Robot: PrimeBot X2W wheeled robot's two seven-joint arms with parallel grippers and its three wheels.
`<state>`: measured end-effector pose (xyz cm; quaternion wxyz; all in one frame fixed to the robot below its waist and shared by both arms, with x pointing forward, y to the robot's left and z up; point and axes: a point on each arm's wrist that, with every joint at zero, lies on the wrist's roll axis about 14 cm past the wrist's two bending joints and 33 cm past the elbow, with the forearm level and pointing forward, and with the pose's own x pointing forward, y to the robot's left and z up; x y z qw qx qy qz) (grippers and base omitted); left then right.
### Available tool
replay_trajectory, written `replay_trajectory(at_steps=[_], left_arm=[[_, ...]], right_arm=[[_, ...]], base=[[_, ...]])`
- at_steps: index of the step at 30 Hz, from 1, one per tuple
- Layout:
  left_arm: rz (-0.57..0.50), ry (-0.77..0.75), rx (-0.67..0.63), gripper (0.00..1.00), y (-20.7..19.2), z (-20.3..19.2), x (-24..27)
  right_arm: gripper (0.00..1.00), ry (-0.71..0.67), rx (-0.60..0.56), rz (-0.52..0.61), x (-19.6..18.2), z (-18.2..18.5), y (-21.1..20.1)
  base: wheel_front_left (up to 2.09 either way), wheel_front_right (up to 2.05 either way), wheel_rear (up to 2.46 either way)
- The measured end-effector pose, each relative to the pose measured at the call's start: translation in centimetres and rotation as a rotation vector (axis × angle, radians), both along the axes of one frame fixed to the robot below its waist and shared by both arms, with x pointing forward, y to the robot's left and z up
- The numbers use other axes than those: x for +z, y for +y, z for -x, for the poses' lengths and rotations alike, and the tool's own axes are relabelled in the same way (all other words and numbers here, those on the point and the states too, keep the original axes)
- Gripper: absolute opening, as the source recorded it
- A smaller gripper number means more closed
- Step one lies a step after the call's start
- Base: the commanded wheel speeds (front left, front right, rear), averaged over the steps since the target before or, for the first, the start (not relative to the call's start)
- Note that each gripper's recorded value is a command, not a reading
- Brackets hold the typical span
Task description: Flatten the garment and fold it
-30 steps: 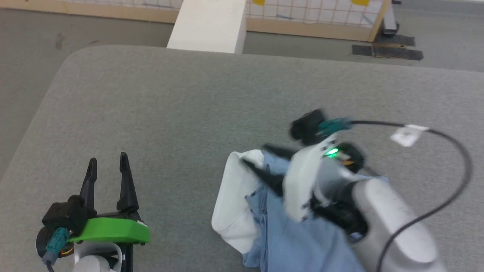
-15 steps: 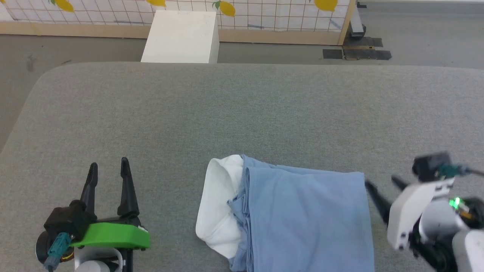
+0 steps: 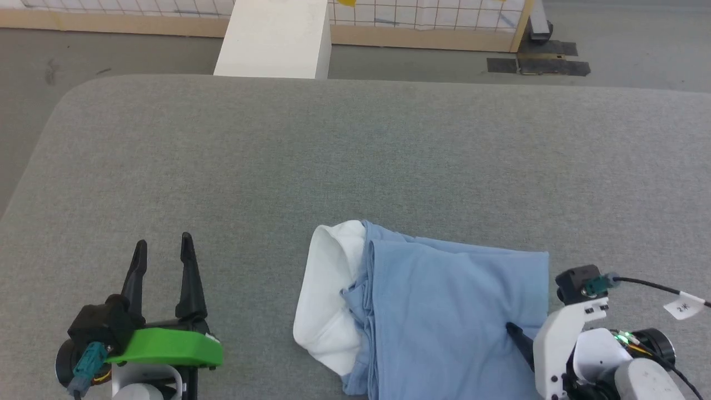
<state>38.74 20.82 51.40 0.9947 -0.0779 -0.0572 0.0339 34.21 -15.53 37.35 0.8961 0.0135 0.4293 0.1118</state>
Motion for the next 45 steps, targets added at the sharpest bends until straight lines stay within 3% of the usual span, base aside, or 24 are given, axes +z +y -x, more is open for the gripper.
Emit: replay_trajectory(at_steps=[2,3,4,11,18,24,34,40,45], left_arm=[[0.0,0.005,0.003,1.0,0.1,0.0,-0.2],[0.0,0.006,0.004,1.0,0.1,0.0,-0.2],[0.0,0.006,0.003,1.0,0.1,0.0,-0.2],[0.0,0.0,-0.018,1.0,-0.7,-0.8,-0.1],[-0.003,-0.021,-0.072,1.0,-2.7,-2.6,0.3],[-0.004,-0.053,-0.2,1.0,-7.1,-5.2,1.1],[-0.025,-0.045,-0.4,1.0,-13.8,-9.8,0.3],[-0.035,0.023,-0.428,1.0,-14.5,-11.4,-3.0],[-0.044,0.08,-0.399,1.0,-13.2,-12.0,-5.9]], right_arm=[[0.95,0.008,0.011,-0.01,-0.1,-0.2,0.5],[0.31,0.012,0.011,-0.017,-0.1,-0.3,0.6],[0.0,0.011,0.014,-0.021,-0.1,-0.4,0.7],[0.0,0.013,0.039,-0.018,0.9,-0.5,0.2],[0.0,-0.008,0.045,0.171,3.5,-0.4,-6.6],[0.0,-0.007,-0.091,0.331,6.3,0.8,-15.8],[0.0,-0.003,-0.374,0.502,8.6,2.1,-28.0],[0.0,0.042,-0.544,0.596,8.4,3.4,-34.1],[0.0,0.06,-0.628,0.63,7.5,3.0,-36.5]], base=[[0.0,0.0,0.0],[0.0,0.0,0.0],[0.0,0.0,0.0],[0.0,0.0,0.0],[0.0,0.0,0.0],[0.0,0.0,0.0],[0.0,0.0,0.0],[0.0,0.0,0.0],[0.0,0.0,0.0]])
